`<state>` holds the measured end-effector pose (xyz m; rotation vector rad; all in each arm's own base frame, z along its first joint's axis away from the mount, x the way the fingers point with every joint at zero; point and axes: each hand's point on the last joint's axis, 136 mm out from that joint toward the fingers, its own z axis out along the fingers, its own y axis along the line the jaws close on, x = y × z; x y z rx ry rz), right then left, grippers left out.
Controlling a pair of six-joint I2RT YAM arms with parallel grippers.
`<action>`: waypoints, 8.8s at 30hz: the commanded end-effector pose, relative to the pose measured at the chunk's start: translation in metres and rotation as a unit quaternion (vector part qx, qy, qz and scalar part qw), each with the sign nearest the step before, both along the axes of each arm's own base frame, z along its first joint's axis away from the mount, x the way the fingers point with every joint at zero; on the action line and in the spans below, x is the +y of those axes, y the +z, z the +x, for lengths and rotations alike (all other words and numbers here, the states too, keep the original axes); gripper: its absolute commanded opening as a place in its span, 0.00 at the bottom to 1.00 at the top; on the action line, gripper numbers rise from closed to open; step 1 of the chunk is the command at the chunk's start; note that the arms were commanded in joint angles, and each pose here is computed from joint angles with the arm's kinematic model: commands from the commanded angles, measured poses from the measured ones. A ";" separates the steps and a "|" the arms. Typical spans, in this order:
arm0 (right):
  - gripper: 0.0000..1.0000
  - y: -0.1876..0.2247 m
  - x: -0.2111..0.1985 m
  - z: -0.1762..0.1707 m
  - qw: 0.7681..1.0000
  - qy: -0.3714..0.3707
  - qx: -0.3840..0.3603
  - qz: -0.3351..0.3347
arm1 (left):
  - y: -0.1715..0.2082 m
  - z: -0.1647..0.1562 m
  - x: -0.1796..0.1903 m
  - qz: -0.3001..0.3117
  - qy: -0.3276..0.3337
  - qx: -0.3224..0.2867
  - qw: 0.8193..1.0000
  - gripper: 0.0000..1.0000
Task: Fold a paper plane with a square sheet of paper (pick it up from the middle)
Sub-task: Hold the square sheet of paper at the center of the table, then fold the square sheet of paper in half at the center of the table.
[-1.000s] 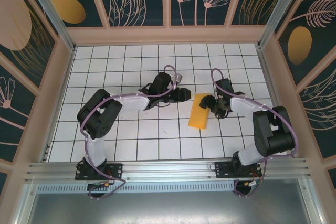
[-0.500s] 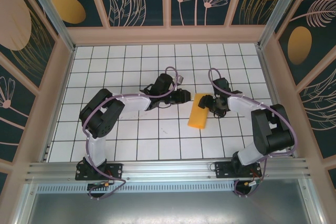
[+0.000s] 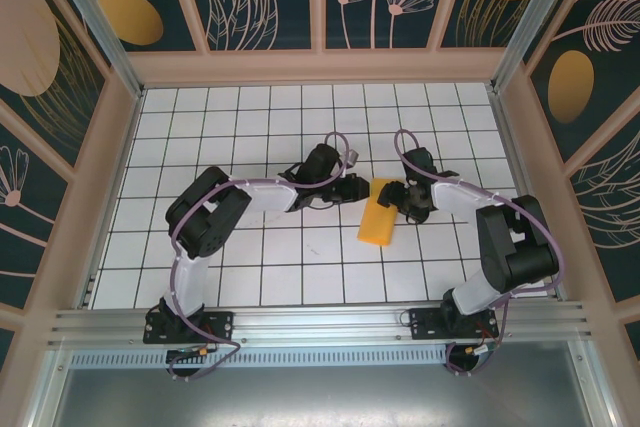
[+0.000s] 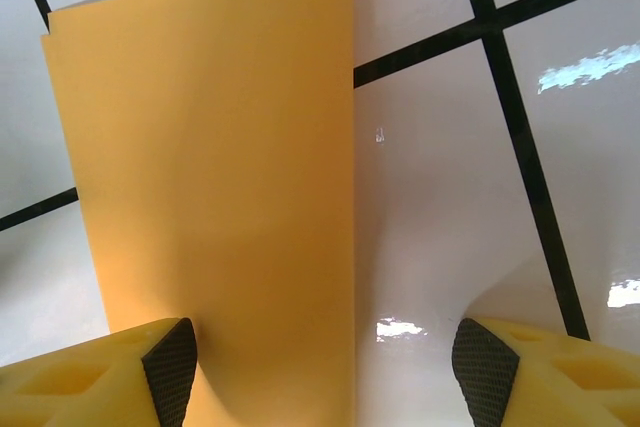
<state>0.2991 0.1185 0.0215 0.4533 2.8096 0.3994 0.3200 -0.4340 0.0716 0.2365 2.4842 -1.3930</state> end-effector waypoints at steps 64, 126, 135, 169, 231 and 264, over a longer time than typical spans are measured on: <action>0.24 0.026 0.023 -0.019 0.973 0.034 -0.049 0.221 | -0.110 -0.015 0.019 0.191 -0.002 0.067 0.979 0.11; 0.29 -0.008 0.020 -0.097 0.970 0.027 0.039 0.239 | -0.115 -0.018 0.017 0.189 -0.011 0.072 0.979 0.12; 0.28 -0.027 0.006 -0.101 0.980 0.002 0.063 0.191 | -0.060 -0.005 0.002 0.141 -0.009 0.027 0.990 0.19; 0.33 0.034 0.021 -0.056 0.969 0.006 -0.038 0.242 | -0.033 0.006 -0.021 0.091 -0.030 -0.011 0.995 0.04; 0.26 0.029 0.035 -0.082 0.957 0.046 -0.008 0.285 | -0.073 0.012 -0.019 0.155 -0.053 -0.012 0.986 0.01; 0.26 0.047 -0.013 0.013 0.967 -0.003 -0.097 0.237 | -0.102 0.009 -0.010 0.200 -0.064 0.005 0.978 0.01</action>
